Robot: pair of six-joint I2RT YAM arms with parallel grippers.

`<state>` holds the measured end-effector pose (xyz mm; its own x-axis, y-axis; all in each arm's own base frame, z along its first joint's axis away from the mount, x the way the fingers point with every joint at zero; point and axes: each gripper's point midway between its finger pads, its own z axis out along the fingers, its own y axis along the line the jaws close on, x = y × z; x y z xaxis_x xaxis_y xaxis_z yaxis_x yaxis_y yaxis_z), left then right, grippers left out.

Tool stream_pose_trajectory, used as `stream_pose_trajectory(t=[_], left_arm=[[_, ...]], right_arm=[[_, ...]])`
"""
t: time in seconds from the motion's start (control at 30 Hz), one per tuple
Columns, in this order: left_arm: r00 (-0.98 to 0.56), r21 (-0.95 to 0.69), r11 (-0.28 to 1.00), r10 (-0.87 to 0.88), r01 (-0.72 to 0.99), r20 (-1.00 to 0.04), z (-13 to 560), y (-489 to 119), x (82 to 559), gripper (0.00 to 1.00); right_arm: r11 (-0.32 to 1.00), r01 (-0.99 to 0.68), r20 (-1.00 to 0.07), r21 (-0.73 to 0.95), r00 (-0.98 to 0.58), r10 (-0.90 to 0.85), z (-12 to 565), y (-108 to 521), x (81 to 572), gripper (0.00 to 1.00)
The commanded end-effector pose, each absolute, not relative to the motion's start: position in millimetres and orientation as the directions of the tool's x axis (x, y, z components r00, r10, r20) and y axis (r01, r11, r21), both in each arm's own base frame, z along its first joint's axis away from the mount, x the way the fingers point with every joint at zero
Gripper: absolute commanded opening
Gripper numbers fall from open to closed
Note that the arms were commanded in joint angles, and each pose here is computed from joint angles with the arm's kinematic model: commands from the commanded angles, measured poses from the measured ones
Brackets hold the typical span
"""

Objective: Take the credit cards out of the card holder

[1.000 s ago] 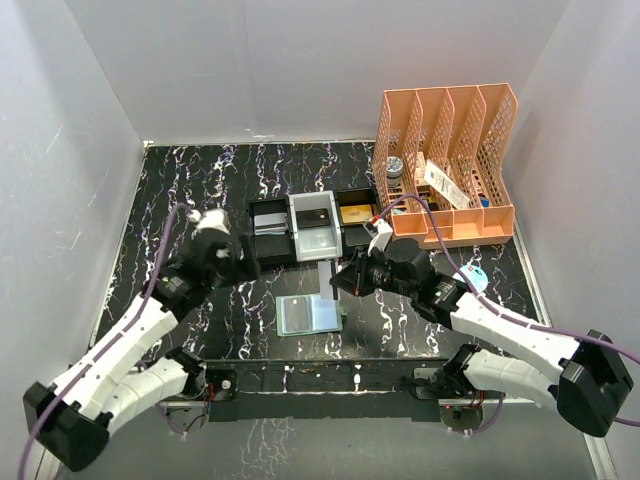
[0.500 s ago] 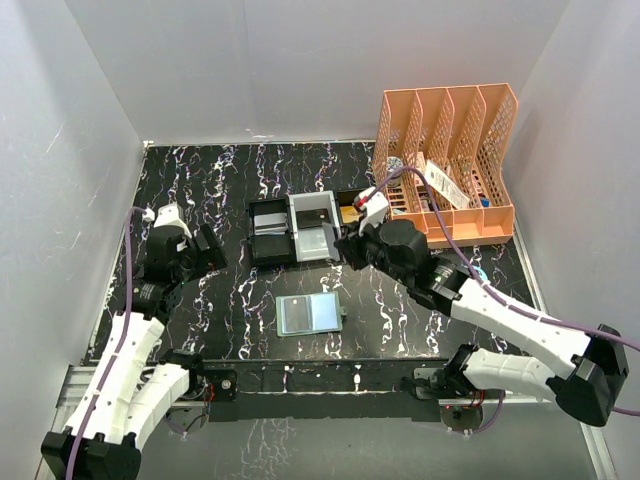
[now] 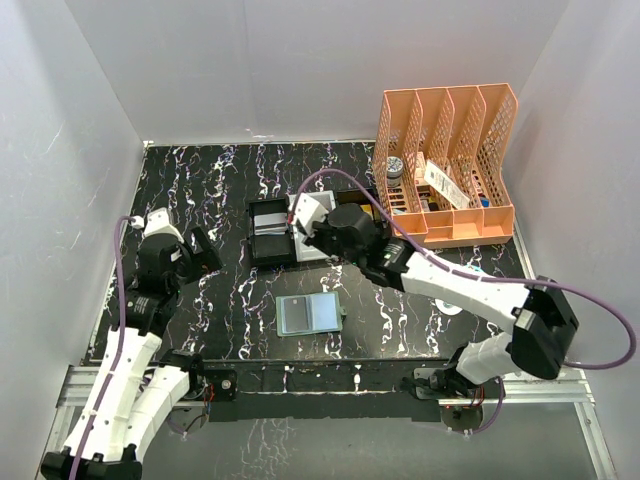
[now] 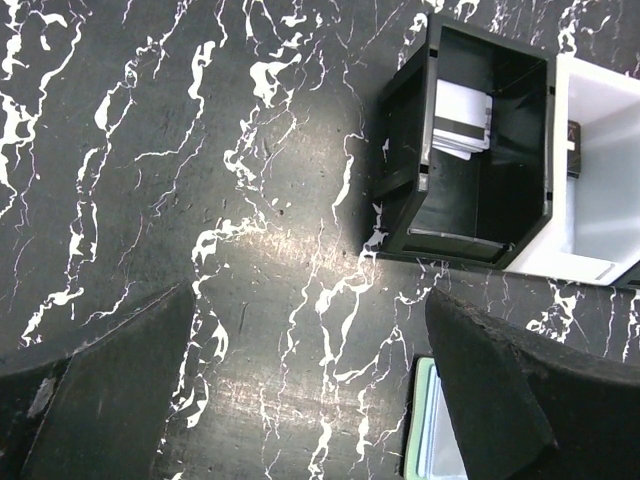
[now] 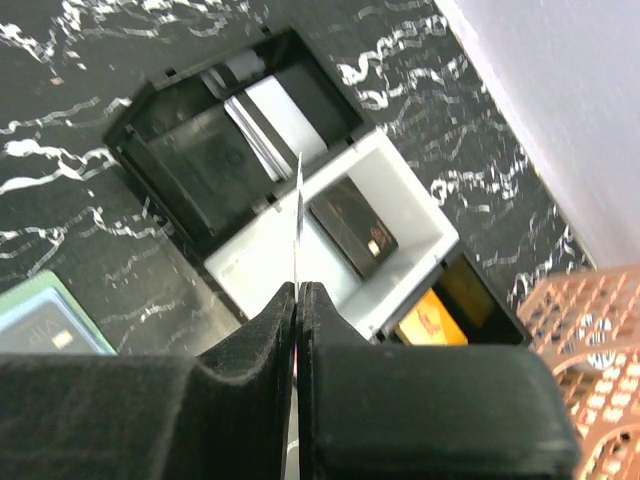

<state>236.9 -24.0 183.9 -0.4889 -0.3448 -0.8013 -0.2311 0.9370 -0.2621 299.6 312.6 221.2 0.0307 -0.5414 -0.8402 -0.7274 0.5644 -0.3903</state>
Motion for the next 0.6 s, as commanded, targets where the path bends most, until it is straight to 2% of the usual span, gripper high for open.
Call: stream_pose_trajectory(t=[0.0,0.57], left_arm=[[-0.509,-0.246,0.935,-0.347,-0.256,-0.788,177.9,-20.9,237.1,0.99],[-0.453,-0.251,0.922,-0.366,-0.295,-0.813,187.6,-10.7,229.9,0.99]], right_arm=[[0.535,-0.717,-0.865,-0.446,0.192,-0.464,268.5,356.7,307.1,0.0],[0.473,-0.77,-0.876,-0.427,0.225,-0.426,228.2,425.9,333.3,0.0]])
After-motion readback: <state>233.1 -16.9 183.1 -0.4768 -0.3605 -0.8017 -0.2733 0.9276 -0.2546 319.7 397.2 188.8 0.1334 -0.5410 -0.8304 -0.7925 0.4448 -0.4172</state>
